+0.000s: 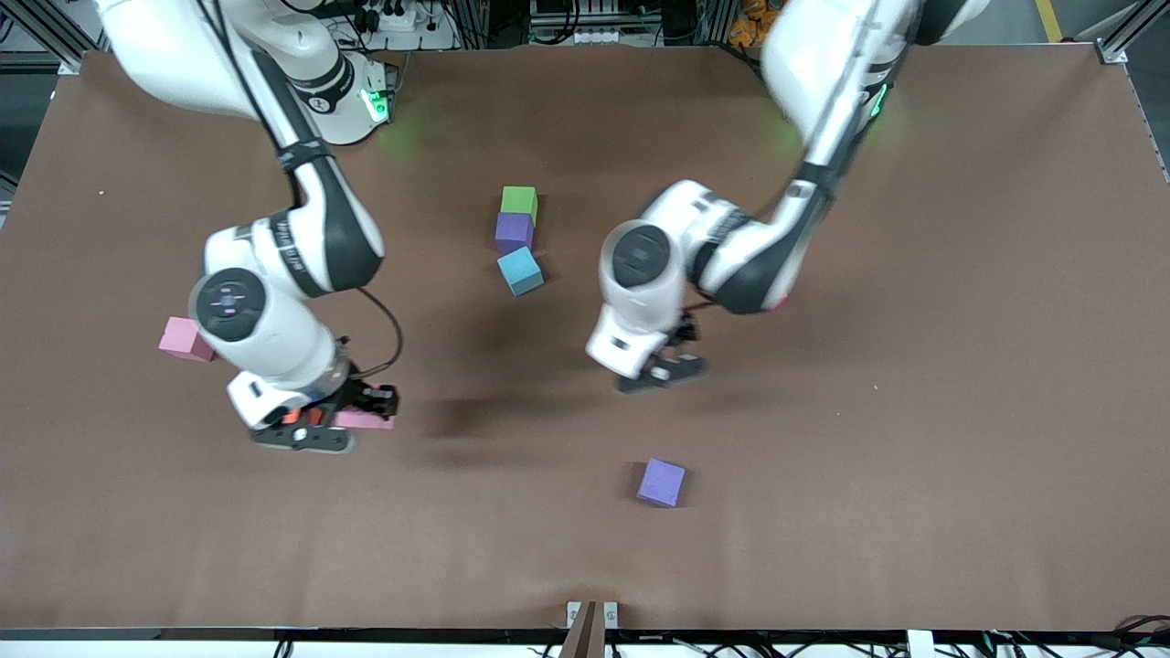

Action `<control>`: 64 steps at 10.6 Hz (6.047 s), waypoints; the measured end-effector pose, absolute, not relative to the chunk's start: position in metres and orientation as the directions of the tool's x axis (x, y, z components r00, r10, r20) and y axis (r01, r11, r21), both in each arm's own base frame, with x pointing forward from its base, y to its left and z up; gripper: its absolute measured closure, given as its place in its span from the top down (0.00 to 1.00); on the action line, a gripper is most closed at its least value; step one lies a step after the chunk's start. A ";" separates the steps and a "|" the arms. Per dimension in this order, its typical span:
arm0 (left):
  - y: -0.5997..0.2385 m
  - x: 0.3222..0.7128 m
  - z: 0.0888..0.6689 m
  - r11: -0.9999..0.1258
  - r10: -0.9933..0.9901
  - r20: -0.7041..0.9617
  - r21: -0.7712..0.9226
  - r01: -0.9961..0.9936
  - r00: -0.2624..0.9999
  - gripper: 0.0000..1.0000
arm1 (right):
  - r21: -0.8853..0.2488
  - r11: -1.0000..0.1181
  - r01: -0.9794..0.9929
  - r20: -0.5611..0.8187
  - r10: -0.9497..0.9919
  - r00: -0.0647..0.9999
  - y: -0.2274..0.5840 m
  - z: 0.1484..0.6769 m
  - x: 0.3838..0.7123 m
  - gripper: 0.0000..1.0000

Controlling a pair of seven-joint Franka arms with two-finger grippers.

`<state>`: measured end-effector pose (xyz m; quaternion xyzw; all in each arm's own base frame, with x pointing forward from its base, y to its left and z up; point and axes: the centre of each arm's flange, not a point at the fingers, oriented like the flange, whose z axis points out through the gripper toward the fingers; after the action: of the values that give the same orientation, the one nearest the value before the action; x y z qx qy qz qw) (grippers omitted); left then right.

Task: Arrange blocks into number 1
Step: 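Set the cyan block beside the purple block and open the left gripper, then set pink beside cyan with the right gripper while the left gripper reaches red, then grasp the red block with the left gripper while the right gripper withdraws, then carry the red block with the left gripper to the pink block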

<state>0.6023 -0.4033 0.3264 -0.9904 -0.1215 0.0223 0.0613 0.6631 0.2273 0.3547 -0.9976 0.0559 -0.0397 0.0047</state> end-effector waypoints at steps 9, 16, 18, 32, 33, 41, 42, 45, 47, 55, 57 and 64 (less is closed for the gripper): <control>-0.166 0.564 0.298 -0.938 0.342 -0.181 -0.134 0.321 0.922 1.00 | -0.062 -0.996 0.063 0.007 0.063 0.998 0.391 0.237 0.539 0.59; -0.186 0.459 0.239 -0.931 0.361 -0.168 -0.125 0.343 0.917 1.00 | -0.021 -1.000 -0.006 -0.030 -0.005 1.000 0.407 0.218 0.503 0.59; -0.193 0.452 0.229 -0.925 0.375 -0.183 -0.141 0.353 0.909 1.00 | -0.001 -1.000 -0.007 -0.036 -0.006 0.999 0.404 0.211 0.497 0.59; -0.214 0.462 0.212 -0.922 0.387 -0.173 -0.101 0.374 0.906 1.00 | 0.018 -1.000 0.024 -0.066 0.022 0.998 0.407 0.200 0.470 0.59; -0.213 0.462 0.213 -0.921 0.388 -0.176 -0.106 0.374 0.905 1.00 | 0.021 -0.999 0.025 -0.069 0.024 0.997 0.406 0.200 0.468 0.59; -0.212 0.480 0.247 -0.909 0.412 -0.176 -0.138 0.393 0.894 1.00 | 0.039 -0.999 0.006 -0.088 0.003 0.996 0.399 0.193 0.459 0.80; -0.212 0.481 0.247 -0.909 0.413 -0.177 -0.137 0.393 0.894 1.00 | 0.043 -0.999 0.003 -0.093 -0.001 0.996 0.397 0.190 0.458 0.94; -0.219 0.478 0.223 -0.917 0.395 -0.205 -0.151 0.370 0.896 1.00 | 0.019 -0.999 -0.032 -0.057 -0.033 0.998 0.389 0.209 0.480 1.00; -0.222 0.474 0.202 -0.930 0.354 -0.212 -0.179 0.320 0.911 1.00 | 0.011 -0.996 -0.088 -0.017 -0.088 0.996 0.370 0.252 0.518 1.00; -0.233 0.479 0.201 -0.939 0.330 -0.204 -0.170 0.298 0.922 0.62 | 0.056 -0.979 -0.195 0.074 -0.191 0.979 0.177 0.397 0.615 1.00; -0.242 0.502 0.222 -0.942 0.330 -0.158 -0.125 0.313 0.931 0.62 | 0.078 -0.974 -0.211 0.088 -0.205 0.975 0.121 0.402 0.629 1.00; -0.385 0.549 0.279 -0.978 0.203 -0.044 0.047 0.205 0.978 0.56 | 0.069 -0.978 -0.196 0.181 -0.181 0.967 -0.001 0.520 0.610 1.00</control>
<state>0.5487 -0.3849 0.2792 -0.9942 -0.1028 0.0193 -0.0255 0.6096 -0.0007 0.5200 -0.9907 0.0951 -0.0874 -0.0431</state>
